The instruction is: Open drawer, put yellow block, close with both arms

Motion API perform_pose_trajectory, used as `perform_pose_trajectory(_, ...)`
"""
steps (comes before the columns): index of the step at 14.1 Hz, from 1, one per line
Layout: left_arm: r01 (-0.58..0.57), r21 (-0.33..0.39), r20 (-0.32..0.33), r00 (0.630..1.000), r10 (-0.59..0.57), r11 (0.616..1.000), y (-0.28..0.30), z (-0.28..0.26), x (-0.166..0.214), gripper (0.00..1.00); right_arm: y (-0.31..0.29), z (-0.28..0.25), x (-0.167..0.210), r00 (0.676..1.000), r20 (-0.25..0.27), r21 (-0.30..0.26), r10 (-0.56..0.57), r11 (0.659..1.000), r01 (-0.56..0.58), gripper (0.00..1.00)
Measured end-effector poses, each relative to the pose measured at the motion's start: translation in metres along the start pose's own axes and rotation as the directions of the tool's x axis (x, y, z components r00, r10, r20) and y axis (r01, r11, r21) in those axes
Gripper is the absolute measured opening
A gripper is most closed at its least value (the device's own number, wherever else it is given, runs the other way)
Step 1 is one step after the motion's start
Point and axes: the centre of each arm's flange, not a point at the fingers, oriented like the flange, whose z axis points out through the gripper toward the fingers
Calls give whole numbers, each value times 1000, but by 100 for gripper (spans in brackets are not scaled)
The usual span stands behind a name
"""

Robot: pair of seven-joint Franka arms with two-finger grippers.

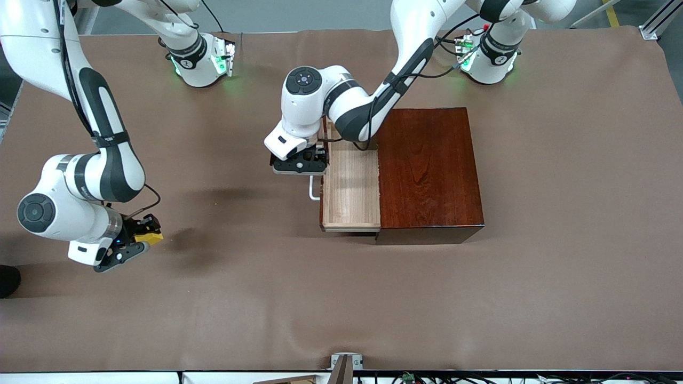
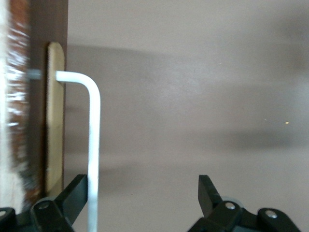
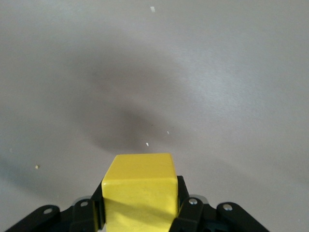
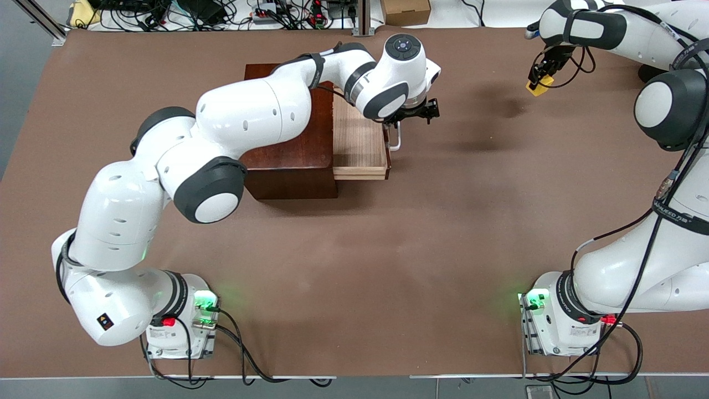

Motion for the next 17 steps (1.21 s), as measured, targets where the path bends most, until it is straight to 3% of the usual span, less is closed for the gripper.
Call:
perform_pose_trajectory(5, 29, 45, 1, 1000, -29, 999, -6, -29, 18, 100, 10, -20, 3, 972, -59, 5, -228, 974, 228, 56)
perform_pose_trajectory(8, 85, 82, -32, 996, -83, 993, -28, -112, 54, 100, 16, -28, 2, 927, -73, -14, -369, 929, 369, 56)
perform_pose_trajectory(13, 276, 172, -38, 961, -274, 946, -160, -271, 140, 100, -31, -45, 38, 765, -117, -46, -633, 773, 633, 56)
perform_pose_trajectory(17, 196, 236, 45, 976, -212, 952, -271, -338, 176, 100, -112, -76, 86, 628, -184, -85, -756, 648, 757, 56)
